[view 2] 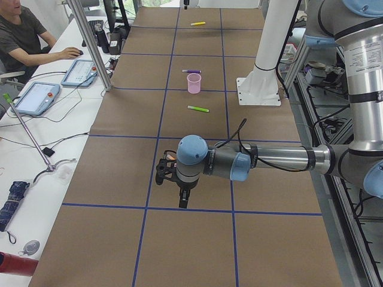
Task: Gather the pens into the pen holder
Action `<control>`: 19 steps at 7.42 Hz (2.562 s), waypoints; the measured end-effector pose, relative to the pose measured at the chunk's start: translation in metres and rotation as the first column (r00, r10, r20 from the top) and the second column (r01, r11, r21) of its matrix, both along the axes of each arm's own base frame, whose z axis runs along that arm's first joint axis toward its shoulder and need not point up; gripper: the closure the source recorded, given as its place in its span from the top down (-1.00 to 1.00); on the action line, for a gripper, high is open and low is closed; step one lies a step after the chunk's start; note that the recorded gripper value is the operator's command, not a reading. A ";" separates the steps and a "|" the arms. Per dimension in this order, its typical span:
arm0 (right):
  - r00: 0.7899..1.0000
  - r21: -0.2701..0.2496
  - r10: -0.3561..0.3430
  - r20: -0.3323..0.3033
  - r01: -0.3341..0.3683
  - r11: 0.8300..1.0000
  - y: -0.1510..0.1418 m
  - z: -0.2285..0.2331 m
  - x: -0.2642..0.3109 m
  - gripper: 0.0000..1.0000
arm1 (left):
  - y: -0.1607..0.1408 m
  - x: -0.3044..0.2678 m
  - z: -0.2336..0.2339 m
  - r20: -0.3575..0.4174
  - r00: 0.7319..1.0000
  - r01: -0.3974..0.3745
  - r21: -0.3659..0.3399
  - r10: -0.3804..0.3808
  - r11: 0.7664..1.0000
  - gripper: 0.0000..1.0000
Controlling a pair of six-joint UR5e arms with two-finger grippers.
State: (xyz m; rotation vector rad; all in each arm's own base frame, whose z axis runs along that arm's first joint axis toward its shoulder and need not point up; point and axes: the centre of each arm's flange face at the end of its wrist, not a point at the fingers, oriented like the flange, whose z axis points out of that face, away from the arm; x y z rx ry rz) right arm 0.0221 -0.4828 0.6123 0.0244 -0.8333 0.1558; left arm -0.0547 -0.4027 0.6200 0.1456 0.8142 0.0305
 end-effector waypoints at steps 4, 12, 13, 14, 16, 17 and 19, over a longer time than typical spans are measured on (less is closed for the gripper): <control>1.000 0.058 -0.014 0.003 0.014 0.998 0.021 0.017 -0.003 0.98 | 0.001 0.001 -0.001 -0.005 1.000 -0.002 0.002 0.002 1.000 0.99; 0.990 0.051 -0.080 -0.119 0.087 0.995 0.034 0.089 -0.028 0.98 | 0.001 0.004 -0.003 -0.035 0.999 -0.004 0.000 0.004 1.000 0.99; 0.990 0.040 -0.083 -0.117 0.088 0.995 0.035 0.097 -0.028 0.98 | 0.000 0.004 -0.004 -0.036 0.999 -0.004 0.002 0.005 1.000 0.99; 0.989 0.023 -0.090 -0.117 0.094 0.995 0.038 0.107 -0.030 0.98 | 0.000 0.004 -0.005 -0.036 0.999 -0.004 0.004 0.005 1.000 0.99; 0.986 -0.004 -0.115 -0.120 0.115 0.993 0.042 0.124 -0.038 0.96 | -0.001 0.004 -0.007 -0.037 0.999 -0.004 0.007 0.005 1.000 0.99; 0.984 -0.015 -0.127 -0.123 0.126 0.992 0.044 0.131 -0.042 0.93 | -0.002 0.004 -0.008 -0.037 0.999 -0.004 0.009 0.004 1.000 0.99; 0.981 -0.022 -0.148 -0.127 0.146 0.989 0.045 0.138 -0.047 0.89 | -0.003 0.004 -0.009 -0.036 0.999 -0.004 0.011 0.004 1.000 0.99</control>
